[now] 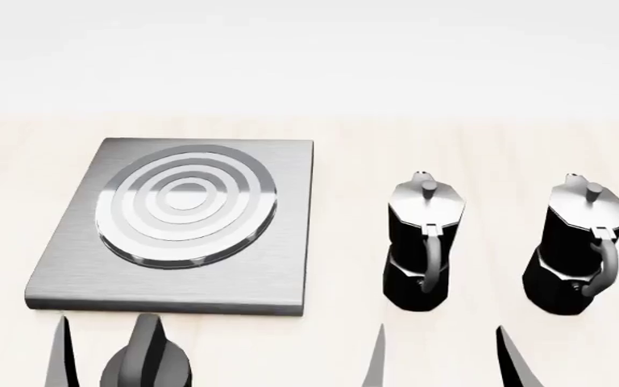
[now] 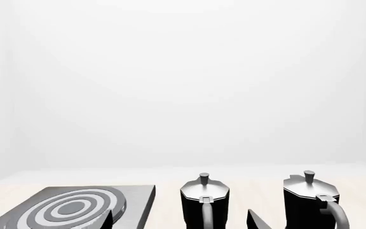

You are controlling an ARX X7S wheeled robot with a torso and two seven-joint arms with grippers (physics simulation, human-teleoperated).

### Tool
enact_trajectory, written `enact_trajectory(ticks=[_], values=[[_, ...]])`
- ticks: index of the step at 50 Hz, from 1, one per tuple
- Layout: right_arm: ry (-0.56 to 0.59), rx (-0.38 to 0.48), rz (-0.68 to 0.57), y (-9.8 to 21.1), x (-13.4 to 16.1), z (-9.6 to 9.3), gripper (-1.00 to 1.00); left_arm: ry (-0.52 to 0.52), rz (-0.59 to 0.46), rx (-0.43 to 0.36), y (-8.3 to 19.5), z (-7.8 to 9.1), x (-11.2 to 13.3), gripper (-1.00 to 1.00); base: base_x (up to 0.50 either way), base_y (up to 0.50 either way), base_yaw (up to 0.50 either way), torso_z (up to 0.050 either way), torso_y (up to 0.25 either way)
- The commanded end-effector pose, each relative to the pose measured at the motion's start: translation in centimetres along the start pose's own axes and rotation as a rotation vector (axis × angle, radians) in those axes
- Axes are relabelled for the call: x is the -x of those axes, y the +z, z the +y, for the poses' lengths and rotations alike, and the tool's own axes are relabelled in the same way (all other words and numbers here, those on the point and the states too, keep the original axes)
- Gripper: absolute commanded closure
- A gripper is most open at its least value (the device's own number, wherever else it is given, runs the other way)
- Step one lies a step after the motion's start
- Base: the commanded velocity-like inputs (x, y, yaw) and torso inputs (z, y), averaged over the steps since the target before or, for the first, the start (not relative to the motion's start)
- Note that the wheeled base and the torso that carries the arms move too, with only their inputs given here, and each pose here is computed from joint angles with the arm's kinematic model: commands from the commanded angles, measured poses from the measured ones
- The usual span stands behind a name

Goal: Turn off the stove.

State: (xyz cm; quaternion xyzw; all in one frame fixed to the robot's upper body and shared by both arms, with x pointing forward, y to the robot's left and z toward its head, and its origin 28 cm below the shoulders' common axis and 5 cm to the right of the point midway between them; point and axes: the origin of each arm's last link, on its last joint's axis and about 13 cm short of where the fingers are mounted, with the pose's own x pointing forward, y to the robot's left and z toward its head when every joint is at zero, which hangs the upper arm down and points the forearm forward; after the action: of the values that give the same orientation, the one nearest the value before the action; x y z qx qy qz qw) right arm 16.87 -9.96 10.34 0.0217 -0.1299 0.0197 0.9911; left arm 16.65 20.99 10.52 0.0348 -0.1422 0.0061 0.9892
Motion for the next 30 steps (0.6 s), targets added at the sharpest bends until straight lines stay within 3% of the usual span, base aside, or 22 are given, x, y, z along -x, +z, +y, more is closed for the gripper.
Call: enact_trajectory(ticks=[1,30], values=[[0.001,0.0,0.001,-0.04,0.01,0.02,-1.0,-0.003,0.001,-0.002,-0.02,-0.01,0.03,-1.0,0.0,0.0,0.0,0.0,-0.162],[0.0,-0.002,-0.003,-0.03,0.02,-0.03,-1.0,-0.004,0.002,0.001,-0.01,-0.03,0.09,-1.0,0.0,0.0,0.0,0.0,-0.169]])
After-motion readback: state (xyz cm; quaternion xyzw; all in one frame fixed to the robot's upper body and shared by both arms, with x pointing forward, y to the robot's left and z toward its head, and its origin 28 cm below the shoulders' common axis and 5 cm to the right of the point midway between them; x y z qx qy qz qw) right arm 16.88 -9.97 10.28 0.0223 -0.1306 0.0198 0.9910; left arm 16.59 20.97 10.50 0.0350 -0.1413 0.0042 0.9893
